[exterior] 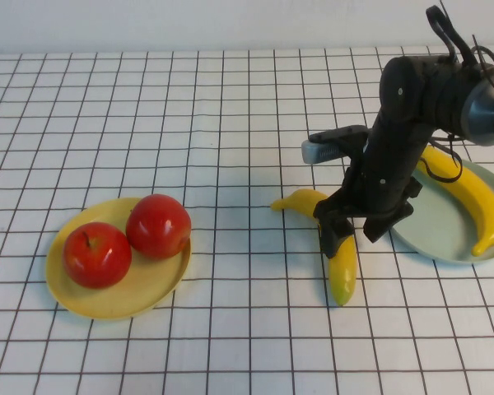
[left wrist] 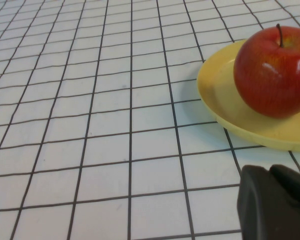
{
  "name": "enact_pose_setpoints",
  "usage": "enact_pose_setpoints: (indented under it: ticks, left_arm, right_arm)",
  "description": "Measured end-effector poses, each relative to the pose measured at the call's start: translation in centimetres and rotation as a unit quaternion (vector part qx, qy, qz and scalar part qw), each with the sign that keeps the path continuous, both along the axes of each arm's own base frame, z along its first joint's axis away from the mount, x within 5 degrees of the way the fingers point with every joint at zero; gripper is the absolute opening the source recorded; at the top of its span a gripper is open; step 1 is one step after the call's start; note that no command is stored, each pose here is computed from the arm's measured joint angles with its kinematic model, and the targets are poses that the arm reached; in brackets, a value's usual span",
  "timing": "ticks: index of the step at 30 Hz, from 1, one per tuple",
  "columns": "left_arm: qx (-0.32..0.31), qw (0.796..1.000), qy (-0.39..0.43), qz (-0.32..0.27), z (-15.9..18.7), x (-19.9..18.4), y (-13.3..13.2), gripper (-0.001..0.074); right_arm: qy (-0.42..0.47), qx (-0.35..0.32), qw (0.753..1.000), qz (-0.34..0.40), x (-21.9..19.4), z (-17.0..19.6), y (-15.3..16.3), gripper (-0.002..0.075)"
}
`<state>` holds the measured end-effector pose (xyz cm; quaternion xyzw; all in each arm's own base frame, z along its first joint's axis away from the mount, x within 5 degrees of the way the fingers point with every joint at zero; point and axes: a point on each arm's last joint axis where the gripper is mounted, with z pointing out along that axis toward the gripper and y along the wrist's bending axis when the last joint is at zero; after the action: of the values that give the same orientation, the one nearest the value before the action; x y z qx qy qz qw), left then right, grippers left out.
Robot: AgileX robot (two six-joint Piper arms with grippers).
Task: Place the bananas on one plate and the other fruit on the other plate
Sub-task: Put another type of fruit in the right plate
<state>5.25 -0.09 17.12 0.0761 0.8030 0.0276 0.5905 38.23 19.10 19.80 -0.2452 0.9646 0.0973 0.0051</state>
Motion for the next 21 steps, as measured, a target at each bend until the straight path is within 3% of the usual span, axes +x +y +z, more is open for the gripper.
enact_pose_setpoints:
  ticks: [9,12,16,21]
  left_arm:
    - [0.000,1.000,0.000,0.000,0.00,0.00,0.00,-0.0001]
    - [0.000,1.000,0.000,0.000,0.00,0.00,0.00,-0.0001]
    - [0.000,1.000,0.000,0.000,0.00,0.00,0.00,-0.0001]
    - [0.000,1.000,0.000,0.000,0.00,0.00,0.00,-0.0001]
  right_arm:
    - [-0.005,0.011,1.000,-0.015,0.37,-0.66,0.41,0.0550]
    - [-0.008,0.013,1.000,-0.022,0.45,-0.66,0.44,0.0482]
    - [-0.008,0.014,1.000,-0.023,0.46,-0.65,0.46,0.0321]
    - [-0.008,0.014,1.000,-0.023,0.46,-0.65,0.46,0.0325]
